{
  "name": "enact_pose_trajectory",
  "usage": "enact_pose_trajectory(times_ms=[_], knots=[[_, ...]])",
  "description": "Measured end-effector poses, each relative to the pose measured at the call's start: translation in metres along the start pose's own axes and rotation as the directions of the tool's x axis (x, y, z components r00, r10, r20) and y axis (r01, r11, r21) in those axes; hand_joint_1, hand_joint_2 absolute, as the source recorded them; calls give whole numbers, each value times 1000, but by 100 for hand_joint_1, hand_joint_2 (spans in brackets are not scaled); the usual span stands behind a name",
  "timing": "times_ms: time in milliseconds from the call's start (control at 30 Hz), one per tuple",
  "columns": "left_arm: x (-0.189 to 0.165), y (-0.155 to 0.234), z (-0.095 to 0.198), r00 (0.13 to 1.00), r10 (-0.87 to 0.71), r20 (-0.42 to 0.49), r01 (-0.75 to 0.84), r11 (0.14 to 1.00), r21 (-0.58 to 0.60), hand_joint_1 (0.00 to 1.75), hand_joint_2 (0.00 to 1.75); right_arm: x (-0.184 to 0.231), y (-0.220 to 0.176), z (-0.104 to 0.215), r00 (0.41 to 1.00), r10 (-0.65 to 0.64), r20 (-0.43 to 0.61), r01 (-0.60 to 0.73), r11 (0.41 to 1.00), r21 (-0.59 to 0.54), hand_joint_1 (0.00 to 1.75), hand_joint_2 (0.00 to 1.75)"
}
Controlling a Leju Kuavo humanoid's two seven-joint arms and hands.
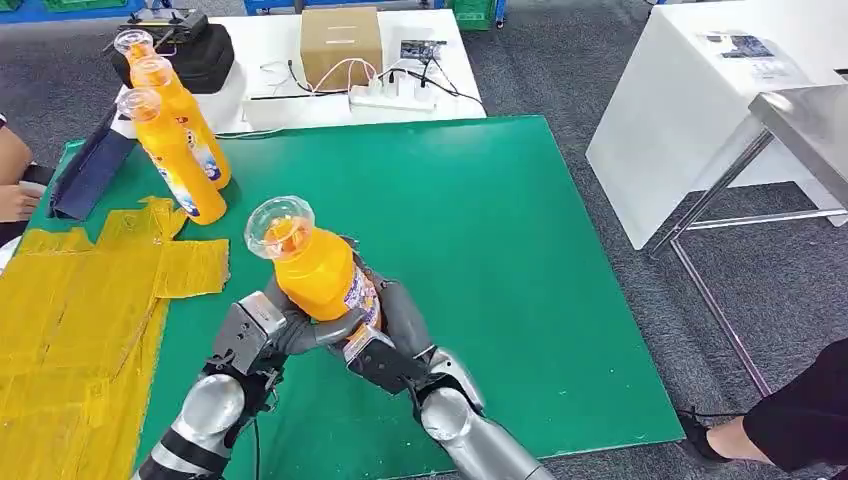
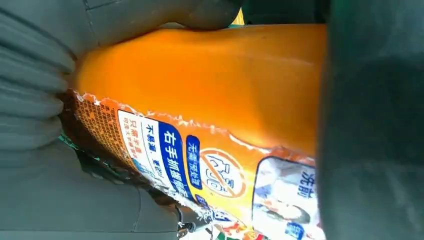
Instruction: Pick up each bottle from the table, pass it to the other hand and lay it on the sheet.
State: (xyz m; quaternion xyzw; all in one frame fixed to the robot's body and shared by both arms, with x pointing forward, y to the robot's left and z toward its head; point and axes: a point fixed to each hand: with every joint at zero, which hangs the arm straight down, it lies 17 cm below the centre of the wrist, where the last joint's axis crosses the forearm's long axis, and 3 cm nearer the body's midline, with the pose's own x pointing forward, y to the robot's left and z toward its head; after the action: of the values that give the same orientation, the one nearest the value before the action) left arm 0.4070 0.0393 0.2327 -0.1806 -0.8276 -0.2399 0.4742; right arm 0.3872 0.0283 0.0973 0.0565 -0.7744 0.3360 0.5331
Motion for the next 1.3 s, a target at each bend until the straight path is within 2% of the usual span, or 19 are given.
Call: enact_pose_trajectory(times_ms=[33,67,333,367,533,633,700,800,900,933,967,1100,1300], knots=[[0,0,0,1000,1,0,-1,1000,0,175,175,0,0,0,1000,1,-1,-1,1000,-2,175,175],[0,0,0,1000,2,0,-2,1000,1,175,175,-1,0,0,1000,2,-2,-2,1000,-4,91,175],[1,1,-1,1000,-2,7,2,1000,18,175,175,-1,-5,2,1000,-12,0,12,999,-49,91,175],[1,2,-1,1000,-2,7,2,1000,19,175,175,-1,-5,2,1000,-13,0,13,999,-49,0,175],[-1,5,-2,998,-70,6,70,997,44,175,175,0,-10,4,1000,-28,-1,28,996,-82,0,175],[-2,40,-8,937,-347,-38,349,924,159,175,175,-5,-26,23,998,-62,-21,58,985,-161,0,175],[-9,78,-7,786,-601,-144,618,760,198,175,175,-2,-47,40,996,-86,-16,80,970,-231,0,175],[-29,127,-7,550,-791,-268,834,537,127,175,175,15,-81,55,993,-116,28,119,947,-300,0,175],[-67,195,4,137,-913,-385,980,182,-81,175,175,31,-111,67,989,-130,75,148,925,-351,0,175],[-78,218,11,15,-910,-414,984,86,-153,175,175,38,-124,69,987,-130,97,157,915,-372,0,175],[-89,237,17,-72,-903,-424,976,24,-216,175,175,43,-132,71,985,-130,110,163,908,-385,0,175],[-131,307,62,-305,-840,-449,890,-84,-447,175,175,59,-164,80,981,-116,153,174,877,-448,0,175],[-175,357,146,-499,-745,-442,711,-60,-701,175,175,69,-189,88,981,-78,177,158,853,-497,0,175]])
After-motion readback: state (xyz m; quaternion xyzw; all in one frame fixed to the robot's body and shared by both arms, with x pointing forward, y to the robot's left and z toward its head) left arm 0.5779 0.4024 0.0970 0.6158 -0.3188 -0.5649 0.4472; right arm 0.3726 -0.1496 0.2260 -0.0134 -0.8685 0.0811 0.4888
